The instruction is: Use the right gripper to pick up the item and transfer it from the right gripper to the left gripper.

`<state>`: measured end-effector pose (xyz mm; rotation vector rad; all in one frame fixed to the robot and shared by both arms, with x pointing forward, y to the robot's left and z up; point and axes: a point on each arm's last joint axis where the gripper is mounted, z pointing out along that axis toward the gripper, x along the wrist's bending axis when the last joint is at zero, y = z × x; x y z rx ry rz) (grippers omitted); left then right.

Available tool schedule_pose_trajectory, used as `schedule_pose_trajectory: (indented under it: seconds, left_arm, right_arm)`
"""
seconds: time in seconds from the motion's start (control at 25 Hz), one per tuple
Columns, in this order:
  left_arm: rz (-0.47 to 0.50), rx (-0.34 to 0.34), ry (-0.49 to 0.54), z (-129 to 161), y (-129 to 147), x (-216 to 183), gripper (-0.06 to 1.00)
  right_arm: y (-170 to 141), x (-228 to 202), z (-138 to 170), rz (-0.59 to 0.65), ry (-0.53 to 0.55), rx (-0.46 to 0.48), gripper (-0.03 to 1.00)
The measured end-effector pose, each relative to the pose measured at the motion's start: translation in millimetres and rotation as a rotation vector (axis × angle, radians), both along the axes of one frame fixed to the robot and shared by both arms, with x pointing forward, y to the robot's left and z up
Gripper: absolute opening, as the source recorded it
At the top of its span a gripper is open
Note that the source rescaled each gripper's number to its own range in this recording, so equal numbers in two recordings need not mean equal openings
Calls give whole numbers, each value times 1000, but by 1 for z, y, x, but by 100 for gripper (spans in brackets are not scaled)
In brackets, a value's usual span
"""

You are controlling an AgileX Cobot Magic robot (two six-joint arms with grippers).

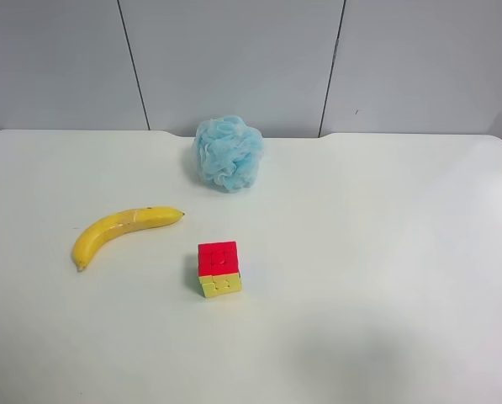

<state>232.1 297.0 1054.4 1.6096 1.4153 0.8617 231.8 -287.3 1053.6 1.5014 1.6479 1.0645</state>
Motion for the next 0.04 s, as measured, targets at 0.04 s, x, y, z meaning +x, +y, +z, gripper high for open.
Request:
schedule_pose_trajectory:
  seconds: [0.04]
  left_arm:
    - [0,0,0,0,0,0,100]
  right_arm:
    - [0,0,0,0,0,0,100]
